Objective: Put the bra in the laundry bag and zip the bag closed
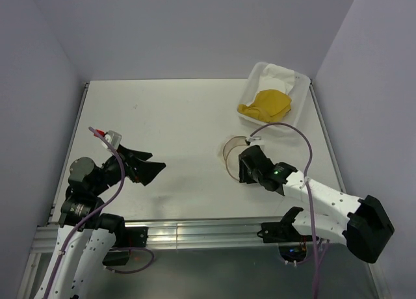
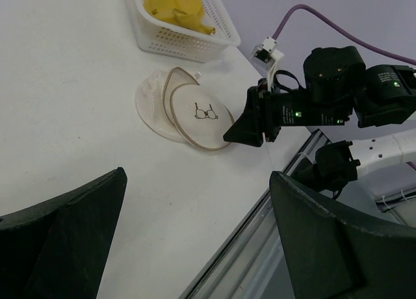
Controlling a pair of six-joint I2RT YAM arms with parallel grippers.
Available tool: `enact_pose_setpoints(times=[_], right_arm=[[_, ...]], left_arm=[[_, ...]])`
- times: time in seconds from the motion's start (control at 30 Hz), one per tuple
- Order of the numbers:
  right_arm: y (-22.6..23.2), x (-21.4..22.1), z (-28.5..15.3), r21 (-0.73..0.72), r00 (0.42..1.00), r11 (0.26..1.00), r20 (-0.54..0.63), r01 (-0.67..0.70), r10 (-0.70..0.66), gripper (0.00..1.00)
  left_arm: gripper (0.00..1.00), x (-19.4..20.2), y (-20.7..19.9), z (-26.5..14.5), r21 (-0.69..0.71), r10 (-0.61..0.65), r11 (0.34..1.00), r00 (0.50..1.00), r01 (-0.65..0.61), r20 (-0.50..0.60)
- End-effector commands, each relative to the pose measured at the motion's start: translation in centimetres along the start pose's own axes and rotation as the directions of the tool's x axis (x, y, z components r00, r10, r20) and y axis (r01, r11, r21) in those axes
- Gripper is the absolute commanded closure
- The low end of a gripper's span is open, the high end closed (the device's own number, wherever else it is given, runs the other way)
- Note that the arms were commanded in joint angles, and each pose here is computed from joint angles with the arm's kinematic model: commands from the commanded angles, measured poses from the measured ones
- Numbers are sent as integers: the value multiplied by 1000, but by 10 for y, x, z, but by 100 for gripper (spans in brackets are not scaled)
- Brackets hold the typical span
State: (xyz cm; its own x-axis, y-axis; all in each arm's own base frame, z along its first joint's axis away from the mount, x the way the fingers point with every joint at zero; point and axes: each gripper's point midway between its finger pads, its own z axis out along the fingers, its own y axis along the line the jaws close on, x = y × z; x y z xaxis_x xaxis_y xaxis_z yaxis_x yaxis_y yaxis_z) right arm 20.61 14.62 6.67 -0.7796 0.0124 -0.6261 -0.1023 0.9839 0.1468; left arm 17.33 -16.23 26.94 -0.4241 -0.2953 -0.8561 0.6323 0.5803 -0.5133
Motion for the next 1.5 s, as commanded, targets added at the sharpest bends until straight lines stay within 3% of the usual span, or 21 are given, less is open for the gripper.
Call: enact_pose_setpoints(times=[0.0, 0.3, 0.57, 0.7, 0.9, 1.0, 1.13, 1.27, 1.37, 1.47], right_arm=[[17, -20, 4, 1, 997, 998, 55, 61, -61, 50], [37, -7, 22, 8, 980, 981, -34, 196, -195, 43], [44, -8, 39, 41, 973, 975, -82, 221, -217, 48], [47, 2, 51, 47, 967, 973, -135, 224, -217, 53], [57, -3, 47, 6, 978, 983, -100, 185, -183, 76], [56, -6, 43, 3, 982, 985, -77, 171, -171, 100], [66, -13, 36, -56, 988, 987, -36, 147, -150, 100], [103, -24, 14, -239, 990, 961, 18, 140, -140, 100], [140, -46, -13, -386, 988, 909, 86, 155, -132, 100], [189, -71, -49, -534, 980, 823, 145, 193, -135, 100]], left_arm=[[1, -7, 2, 0, -18, 3, 1000, 1000, -3, 28], [1, -5, 13, 4, -67, -24, 997, 1000, 25, 17], [1, -3, 23, 8, -107, -59, 992, 998, 60, 12], [1, 6, 32, 16, -127, -133, 983, 991, 130, -21], [1, 26, 38, 30, -91, -252, 965, 966, 246, -63], [8, 35, 42, 35, -86, -303, 951, 951, 297, -61], [19, 50, 48, 43, -108, -345, 935, 936, 338, -64], [26, 62, 48, 47, -132, -361, 928, 929, 349, -79], [27, 52, 54, 42, -180, -340, 927, 940, 331, -20], [28, 10, 44, 20, -221, -238, 941, 966, 256, 105]])
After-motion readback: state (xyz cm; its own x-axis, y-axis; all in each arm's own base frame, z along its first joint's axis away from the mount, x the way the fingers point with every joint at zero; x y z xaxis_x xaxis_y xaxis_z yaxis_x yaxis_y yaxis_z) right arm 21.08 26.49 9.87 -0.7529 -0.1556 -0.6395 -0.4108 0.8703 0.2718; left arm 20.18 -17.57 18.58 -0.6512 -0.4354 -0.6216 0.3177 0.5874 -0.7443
